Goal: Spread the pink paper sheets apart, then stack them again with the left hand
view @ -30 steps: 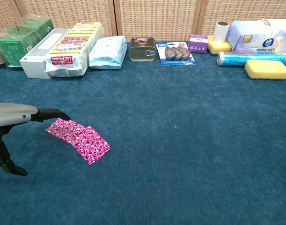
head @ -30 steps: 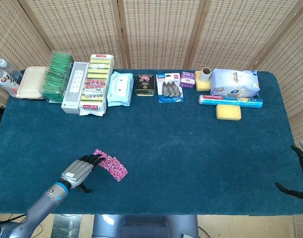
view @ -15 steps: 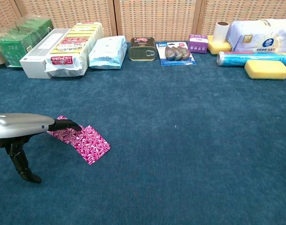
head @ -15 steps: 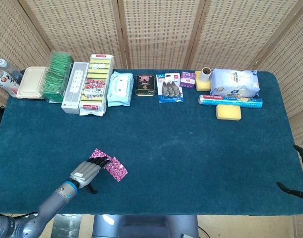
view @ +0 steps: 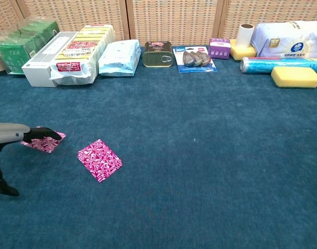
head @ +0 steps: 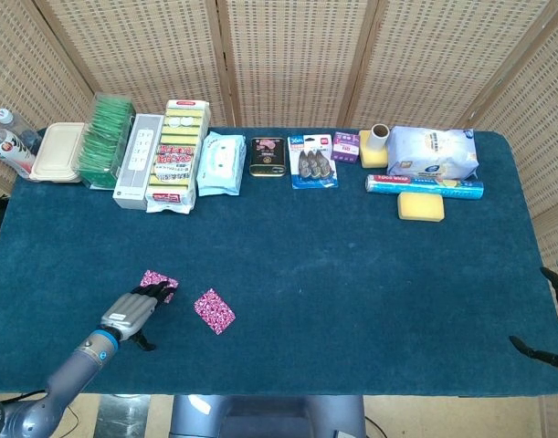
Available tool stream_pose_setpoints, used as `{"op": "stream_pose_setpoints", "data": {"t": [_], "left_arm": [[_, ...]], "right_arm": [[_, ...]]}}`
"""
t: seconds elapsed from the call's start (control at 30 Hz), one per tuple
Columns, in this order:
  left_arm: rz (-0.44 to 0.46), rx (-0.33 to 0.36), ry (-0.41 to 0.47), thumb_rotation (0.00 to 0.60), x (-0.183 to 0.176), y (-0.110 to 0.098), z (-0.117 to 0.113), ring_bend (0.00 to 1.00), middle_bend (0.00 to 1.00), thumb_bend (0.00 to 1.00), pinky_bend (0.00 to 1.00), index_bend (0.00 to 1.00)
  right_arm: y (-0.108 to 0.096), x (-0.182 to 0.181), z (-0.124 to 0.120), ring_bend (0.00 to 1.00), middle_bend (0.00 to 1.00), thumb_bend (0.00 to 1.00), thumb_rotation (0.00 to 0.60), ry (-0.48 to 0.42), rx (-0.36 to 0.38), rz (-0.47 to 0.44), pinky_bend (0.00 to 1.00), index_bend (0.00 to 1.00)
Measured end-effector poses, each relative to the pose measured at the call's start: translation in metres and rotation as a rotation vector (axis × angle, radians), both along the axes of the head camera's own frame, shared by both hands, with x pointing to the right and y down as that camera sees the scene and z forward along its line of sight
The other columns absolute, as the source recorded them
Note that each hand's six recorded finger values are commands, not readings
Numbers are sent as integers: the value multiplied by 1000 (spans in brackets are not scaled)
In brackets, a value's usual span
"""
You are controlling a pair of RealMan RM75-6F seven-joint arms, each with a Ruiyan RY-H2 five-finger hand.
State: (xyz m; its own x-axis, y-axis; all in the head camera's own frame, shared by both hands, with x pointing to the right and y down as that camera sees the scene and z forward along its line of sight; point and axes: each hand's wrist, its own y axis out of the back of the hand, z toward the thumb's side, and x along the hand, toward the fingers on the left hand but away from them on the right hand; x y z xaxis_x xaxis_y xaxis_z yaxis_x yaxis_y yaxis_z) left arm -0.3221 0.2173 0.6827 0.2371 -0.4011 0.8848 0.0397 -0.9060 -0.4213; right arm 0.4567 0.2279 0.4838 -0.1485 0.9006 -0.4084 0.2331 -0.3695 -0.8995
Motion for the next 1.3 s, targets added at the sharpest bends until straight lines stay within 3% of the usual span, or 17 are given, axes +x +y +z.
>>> {"op": "stream_pose_setpoints", "data": {"t": [0.17,0.33,0.6,0.97,1.3], "left_arm": [[5,45,59,600,3,-4,-20,0,0,77,82,0],[73,53,150,600,27,5,-39,0,0,78,82,0],[158,-3,197,600,63,25,-31,0,0,78,82,0],[194,-39,162,600,95,26,-13,0,0,78,82,0],[172,-25,110,600,101,10,-6,0,0,79,82,0]], "right_arm": [[0,-1,2,0,0,0,600,1,-6,-3,5,80],[0,-3,2,0,0,0,600,3,-9,-6,4,81],[1,-1,1,0,0,0,600,10,-5,-2,3,80],[1,0,0,0,0,0,600,7,-3,2,3,81],[1,1,0,0,0,0,600,5,-3,7,4,81]]}}
